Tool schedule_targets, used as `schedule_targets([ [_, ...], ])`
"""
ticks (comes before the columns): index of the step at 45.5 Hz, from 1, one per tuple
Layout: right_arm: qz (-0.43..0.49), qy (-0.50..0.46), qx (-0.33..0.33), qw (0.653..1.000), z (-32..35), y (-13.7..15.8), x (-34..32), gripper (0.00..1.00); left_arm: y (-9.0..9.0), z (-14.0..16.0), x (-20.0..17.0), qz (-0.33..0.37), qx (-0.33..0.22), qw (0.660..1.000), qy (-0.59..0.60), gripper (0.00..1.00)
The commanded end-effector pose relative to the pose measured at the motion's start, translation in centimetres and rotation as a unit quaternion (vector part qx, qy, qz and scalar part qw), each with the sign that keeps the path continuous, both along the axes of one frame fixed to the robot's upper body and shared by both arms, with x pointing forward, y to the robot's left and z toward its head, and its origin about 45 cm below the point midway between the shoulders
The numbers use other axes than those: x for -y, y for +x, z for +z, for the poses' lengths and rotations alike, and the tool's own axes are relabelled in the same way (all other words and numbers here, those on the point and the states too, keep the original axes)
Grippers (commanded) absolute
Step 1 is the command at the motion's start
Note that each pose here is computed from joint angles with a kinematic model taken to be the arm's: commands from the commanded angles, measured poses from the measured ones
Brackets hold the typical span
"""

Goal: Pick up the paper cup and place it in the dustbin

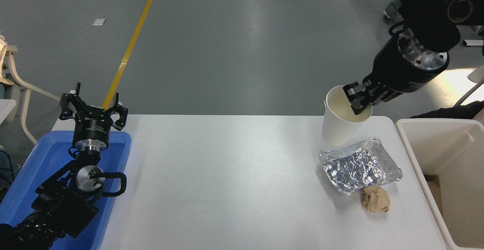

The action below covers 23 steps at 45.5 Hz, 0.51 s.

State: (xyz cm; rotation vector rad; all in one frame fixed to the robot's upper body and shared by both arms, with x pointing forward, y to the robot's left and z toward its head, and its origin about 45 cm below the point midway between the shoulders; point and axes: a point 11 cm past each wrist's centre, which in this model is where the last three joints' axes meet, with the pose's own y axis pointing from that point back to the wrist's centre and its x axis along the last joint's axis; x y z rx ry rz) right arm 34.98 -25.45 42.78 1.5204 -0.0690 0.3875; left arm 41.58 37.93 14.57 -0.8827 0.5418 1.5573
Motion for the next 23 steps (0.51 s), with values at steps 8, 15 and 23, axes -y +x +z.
schedule_targets([
  [8,-0.154,-0.047,0.081,0.984,-0.3,-0.4,18.4,0.00,0.0,0.0,0.0,0.000,0.000,1.000,0.000,0.99],
  [15,-0.218,-0.083,0.140,0.962,-3.1,-0.6,27.1,0.00,0.0,0.0,0.0,0.000,0.000,1.000,0.000,0.99],
  [23,-0.256,-0.136,0.196,0.937,-8.4,-1.6,34.5,0.00,0.0,0.0,0.0,0.000,0.000,1.000,0.000,0.99],
])
